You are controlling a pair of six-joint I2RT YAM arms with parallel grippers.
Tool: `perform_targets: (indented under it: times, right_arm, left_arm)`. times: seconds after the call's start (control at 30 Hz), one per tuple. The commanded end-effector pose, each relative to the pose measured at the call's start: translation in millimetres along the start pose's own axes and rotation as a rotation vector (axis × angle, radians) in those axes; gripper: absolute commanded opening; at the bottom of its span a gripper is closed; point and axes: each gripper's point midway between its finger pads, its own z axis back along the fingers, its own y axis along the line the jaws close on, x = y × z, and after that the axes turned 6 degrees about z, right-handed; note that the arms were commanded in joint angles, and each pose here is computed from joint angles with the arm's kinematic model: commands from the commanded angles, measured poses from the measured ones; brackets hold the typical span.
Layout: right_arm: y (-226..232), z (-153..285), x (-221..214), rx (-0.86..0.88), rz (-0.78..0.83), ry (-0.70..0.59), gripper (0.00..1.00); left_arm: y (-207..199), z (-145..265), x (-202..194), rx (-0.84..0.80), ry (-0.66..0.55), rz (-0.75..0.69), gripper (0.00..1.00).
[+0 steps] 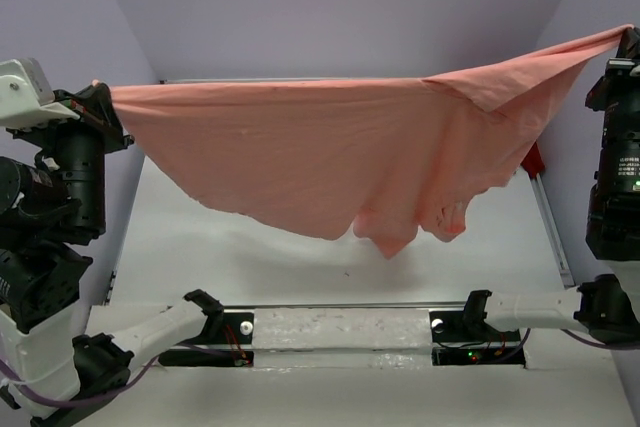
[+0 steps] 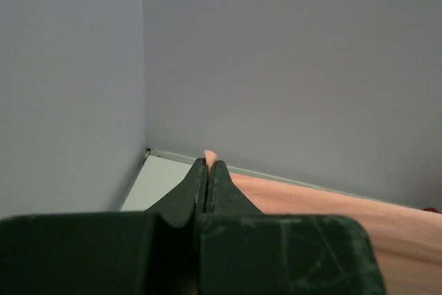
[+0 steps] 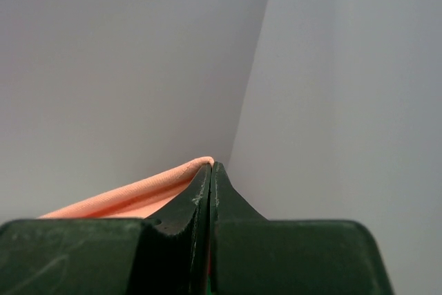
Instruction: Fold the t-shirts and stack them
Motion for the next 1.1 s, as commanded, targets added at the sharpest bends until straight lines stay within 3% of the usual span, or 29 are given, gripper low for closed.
perform_targets:
  times: [0.0,0.07,0.23,0.43,0.57,0.67,0.8,1.07]
  right_arm:
    - [-30.6,1.9,-3.6,-0.055,-0.024,0.033,0.0]
    - [-16.5,2.4,-6.4,-0.019,0.006,0.041,0.0]
    - [-22.0,0.0,1.1,-0.022,-0.032,0.022,0.0]
    - [10.8,3.3,-7.4,0.051,-0.015,0.021,0.0]
    - [34.9,-4.7,15.2,0.092,0.0,-0.04,0.0]
    - [31.2,-4.9,41.1,0.096,-0.027,-0.092,0.0]
    - [17.8,-1.2,25.1,0.054,-0.024,-0.033,0.0]
    - [-4.8,8.3,-9.2,0.018,0.014,0.075,0.0]
  left_arm:
    - [8.0,10.5,9.1,-0.003,-0.022,0.033,0.0]
    - [17.7,7.5,11.6,0.06,-0.036,0.0,0.0]
    - [7.1,-3.4,-5.9,0.053,0.003,-0.023,0.0]
    - [-2.6,-9.4,-14.9,0.024,0.003,-0.018,0.0]
    - [-29.0,-28.2,4.5,-0.019,-0.025,-0.009,0.0]
    - [-39.2,-28.2,43.7,-0.049,-0.095,0.042,0.0]
    - [-20.7,0.6,80.1,-0.093,-0.164,0.135,0.0]
    - [21.1,27.6,27.8,-0.015,-0.095,0.053,0.0]
